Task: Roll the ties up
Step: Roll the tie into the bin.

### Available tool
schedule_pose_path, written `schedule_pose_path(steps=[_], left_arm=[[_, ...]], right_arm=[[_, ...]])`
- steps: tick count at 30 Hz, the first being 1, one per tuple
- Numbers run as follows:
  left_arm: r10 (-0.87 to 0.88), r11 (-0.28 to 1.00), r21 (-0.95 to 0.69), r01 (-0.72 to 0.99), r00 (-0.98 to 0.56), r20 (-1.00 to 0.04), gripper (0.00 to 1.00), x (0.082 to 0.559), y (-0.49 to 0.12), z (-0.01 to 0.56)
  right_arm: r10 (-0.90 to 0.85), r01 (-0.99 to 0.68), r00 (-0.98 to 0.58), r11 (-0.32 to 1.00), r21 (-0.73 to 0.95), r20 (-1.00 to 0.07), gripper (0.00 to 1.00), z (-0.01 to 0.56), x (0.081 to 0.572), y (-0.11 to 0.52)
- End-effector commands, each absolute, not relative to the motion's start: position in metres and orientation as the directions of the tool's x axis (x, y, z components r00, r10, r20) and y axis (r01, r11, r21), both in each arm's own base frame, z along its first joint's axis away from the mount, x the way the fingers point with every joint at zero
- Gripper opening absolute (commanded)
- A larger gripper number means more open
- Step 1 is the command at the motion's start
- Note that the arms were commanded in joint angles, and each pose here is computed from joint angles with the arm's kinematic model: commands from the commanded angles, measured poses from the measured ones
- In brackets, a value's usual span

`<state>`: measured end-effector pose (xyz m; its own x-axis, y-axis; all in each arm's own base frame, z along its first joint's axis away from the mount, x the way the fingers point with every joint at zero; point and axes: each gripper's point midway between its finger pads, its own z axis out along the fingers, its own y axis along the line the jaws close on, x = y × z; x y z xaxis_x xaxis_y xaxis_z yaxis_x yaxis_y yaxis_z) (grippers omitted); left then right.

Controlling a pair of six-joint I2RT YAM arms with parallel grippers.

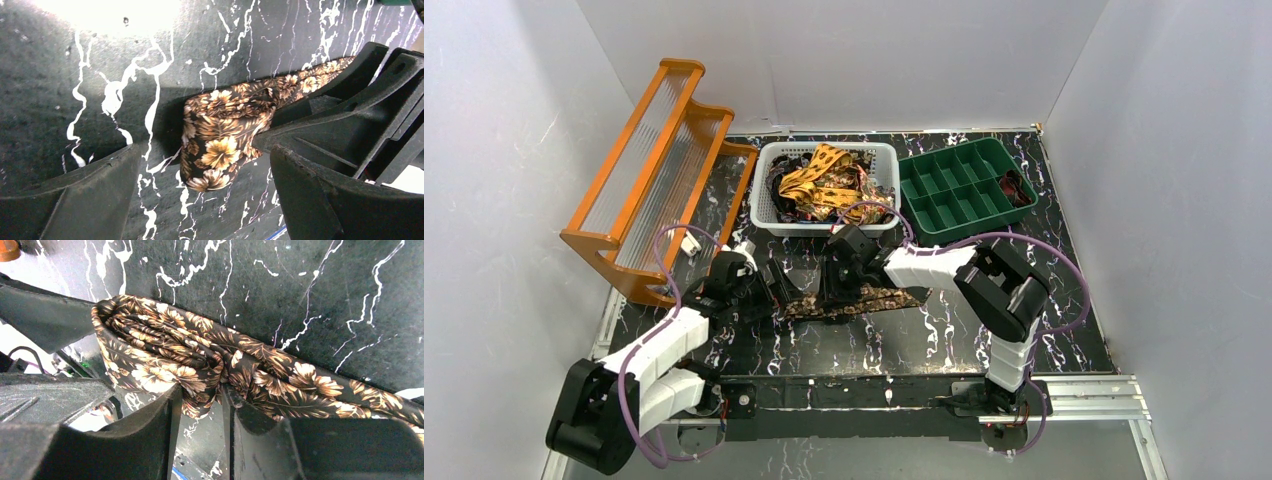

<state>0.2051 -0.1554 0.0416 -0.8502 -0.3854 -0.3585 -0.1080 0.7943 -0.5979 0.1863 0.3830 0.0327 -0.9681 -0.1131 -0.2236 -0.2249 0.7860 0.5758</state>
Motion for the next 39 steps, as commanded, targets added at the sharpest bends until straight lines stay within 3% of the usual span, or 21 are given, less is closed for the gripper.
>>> schedule_pose_path(steps=[1,9,14,18,31,34,39], left_arm=[[-0.375,0.79,-0.602,-0.114,-0.867,-0.329,0.98,0.2,-0.156,0.031],[-0.377,0.782,-0.61,-0.129,-0.877,-0.297,0.9,0.196,-0.158,0.025],[-0.4,0.766,-0.628,-0.138,-0.868,-0.296,0.9,0.198,-0.16,0.023],[-0.388,0.782,-0.61,-0.131,-0.868,-0.31,0.9,0.198,-0.157,0.025],[-0.364,0.812,-0.57,-0.126,-0.873,-0.325,0.88,0.196,-0.15,0.024],[-0.359,0.806,-0.581,-0.115,-0.875,-0.325,0.89,0.196,-0.152,0.022],[-0.352,0.789,-0.606,-0.097,-0.88,-0.318,0.89,0.197,-0.158,0.019]], right_arm=[[-0.145,-0.26,-0.962,0.755,0.602,-0.233,0.46,0.033,0.189,0.383],[-0.147,-0.262,-0.962,0.742,0.617,-0.231,0.44,0.038,0.191,0.386],[-0.134,-0.263,-0.962,0.696,0.668,-0.239,0.62,0.055,0.189,0.394],[-0.109,-0.276,-0.954,0.69,0.669,-0.281,0.64,0.073,0.195,0.395],[-0.081,-0.221,-0.965,0.76,0.612,-0.248,0.47,0.048,0.205,0.389],[-0.067,-0.2,-0.968,0.789,0.58,-0.243,0.38,0.038,0.21,0.382],[-0.065,-0.176,-0.975,0.804,0.568,-0.211,0.31,0.026,0.208,0.375]])
